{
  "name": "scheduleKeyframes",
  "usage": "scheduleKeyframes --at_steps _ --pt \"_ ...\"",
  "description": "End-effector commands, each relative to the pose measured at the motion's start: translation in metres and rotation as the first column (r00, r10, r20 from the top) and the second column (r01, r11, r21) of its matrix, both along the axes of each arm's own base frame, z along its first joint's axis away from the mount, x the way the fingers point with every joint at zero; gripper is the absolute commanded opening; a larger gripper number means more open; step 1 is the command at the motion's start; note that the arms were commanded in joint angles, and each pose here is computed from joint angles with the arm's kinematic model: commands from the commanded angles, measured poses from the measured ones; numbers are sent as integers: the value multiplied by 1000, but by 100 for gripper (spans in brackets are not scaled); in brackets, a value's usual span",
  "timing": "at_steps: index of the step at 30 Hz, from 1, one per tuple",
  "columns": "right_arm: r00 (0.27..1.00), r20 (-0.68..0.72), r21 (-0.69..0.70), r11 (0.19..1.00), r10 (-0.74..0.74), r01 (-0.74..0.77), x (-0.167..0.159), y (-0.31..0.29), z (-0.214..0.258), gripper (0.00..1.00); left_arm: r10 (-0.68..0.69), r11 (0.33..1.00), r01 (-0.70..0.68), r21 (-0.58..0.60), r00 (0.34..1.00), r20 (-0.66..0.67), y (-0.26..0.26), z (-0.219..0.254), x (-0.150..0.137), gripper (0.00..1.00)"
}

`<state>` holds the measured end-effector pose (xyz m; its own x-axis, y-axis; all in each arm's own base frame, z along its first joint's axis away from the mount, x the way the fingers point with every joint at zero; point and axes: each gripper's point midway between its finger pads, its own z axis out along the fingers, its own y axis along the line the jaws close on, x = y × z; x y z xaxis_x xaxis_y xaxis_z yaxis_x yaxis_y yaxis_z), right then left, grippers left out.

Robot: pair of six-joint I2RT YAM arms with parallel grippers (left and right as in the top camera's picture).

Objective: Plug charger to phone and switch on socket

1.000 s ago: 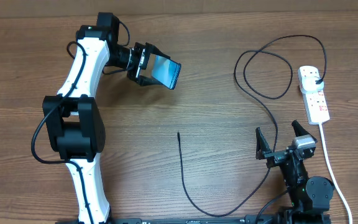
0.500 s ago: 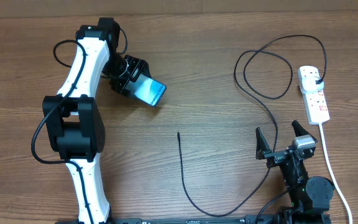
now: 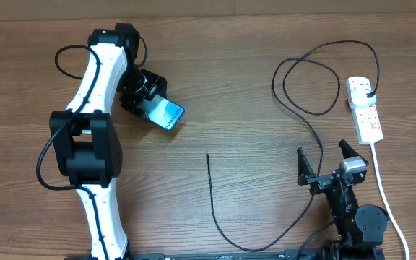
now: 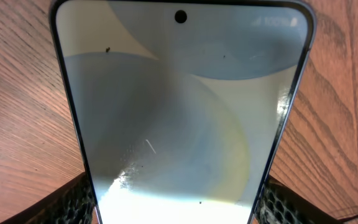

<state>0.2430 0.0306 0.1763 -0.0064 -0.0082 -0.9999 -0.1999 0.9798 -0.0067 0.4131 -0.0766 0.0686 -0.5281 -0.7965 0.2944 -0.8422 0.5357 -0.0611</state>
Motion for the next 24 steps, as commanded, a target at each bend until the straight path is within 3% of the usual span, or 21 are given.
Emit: scheduleKeyframes --at_steps 1,15,24 --pt "1000 2 3 1000 1 -1 0 1 -2 100 -2 1000 1 9 1000 23 -2 7 5 4" --pt "999 45 2 1000 2 -2 -1 1 10 100 -2 1000 1 9 1000 23 -2 7 5 4" --pt "995 62 3 997 -79 79 -9 -12 51 100 -2 1000 1 9 1000 23 -2 7 5 4"
